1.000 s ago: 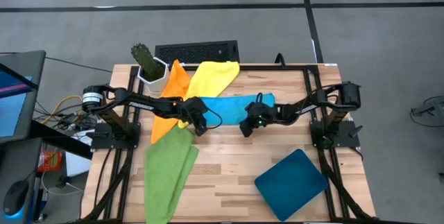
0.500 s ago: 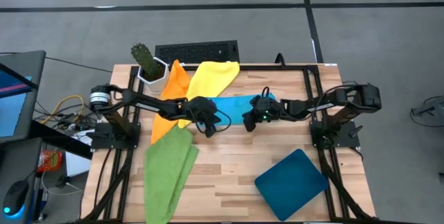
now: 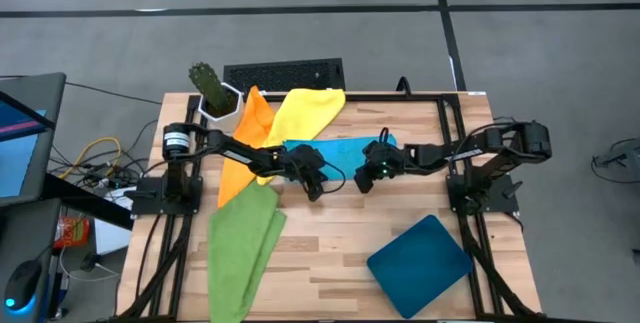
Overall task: Fold microfiber towels
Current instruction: Fold the blue microfiber towel
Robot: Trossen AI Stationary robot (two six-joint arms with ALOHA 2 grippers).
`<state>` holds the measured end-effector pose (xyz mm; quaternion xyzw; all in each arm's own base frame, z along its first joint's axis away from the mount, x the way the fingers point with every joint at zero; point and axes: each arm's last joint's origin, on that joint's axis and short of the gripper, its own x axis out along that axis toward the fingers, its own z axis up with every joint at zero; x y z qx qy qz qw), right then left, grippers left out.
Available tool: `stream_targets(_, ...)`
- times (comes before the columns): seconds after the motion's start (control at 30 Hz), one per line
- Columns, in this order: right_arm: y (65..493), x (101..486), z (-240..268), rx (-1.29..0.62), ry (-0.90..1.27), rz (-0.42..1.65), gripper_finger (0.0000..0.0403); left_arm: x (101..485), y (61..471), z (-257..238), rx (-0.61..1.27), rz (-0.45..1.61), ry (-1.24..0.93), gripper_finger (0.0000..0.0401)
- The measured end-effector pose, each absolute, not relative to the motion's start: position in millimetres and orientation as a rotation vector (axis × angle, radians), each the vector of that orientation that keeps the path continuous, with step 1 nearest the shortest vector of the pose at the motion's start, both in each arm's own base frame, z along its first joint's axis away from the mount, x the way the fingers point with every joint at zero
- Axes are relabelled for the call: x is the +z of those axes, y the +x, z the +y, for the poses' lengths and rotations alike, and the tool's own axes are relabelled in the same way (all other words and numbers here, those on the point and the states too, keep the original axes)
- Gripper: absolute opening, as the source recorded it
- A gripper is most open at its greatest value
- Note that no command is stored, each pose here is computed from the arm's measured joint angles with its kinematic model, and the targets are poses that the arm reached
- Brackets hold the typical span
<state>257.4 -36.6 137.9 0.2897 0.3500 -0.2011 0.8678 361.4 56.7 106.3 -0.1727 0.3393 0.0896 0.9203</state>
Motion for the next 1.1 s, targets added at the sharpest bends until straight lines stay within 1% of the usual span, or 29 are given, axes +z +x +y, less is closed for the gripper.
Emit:
stream_targets(0.07, 258, 139, -37, -0.42, 0.605, 0.729, 0.0016, 106, 362, 57, 0.185, 0.696, -0.355, 0.0)
stream_targets(0.23, 251, 130, -34, -0.455, 0.584, 0.835, 0.0022, 104, 360, 57, 0.194, 0.725, -0.355, 0.0)
stream_targets(0.47, 240, 116, -35, -0.489, 0.565, 0.907, 0.0015, 105, 360, 57, 0.196, 0.721, -0.355, 0.0)
stream_targets(0.57, 239, 118, -37, -0.493, 0.572, 0.9, 0.002, 106, 359, 57, 0.196, 0.721, -0.355, 0.0)
stream_targets(0.7, 232, 133, -38, -0.502, 0.58, 0.868, 0.0025, 107, 358, 58, 0.197, 0.727, -0.363, 0.0)
stream_targets(0.9, 209, 149, -31, -0.582, 0.511, 0.94, 0.0016, 107, 359, 58, 0.2, 0.724, -0.373, 0.0)
stream_targets(1.0, 200, 148, -30, -0.612, 0.486, 0.987, 0.002, 108, 359, 58, 0.2, 0.718, -0.373, 0.0)
stream_targets(1.1, 191, 137, -29, -0.639, 0.491, 1.033, 0.0024, 108, 359, 59, 0.2, 0.711, -0.373, 0.0)
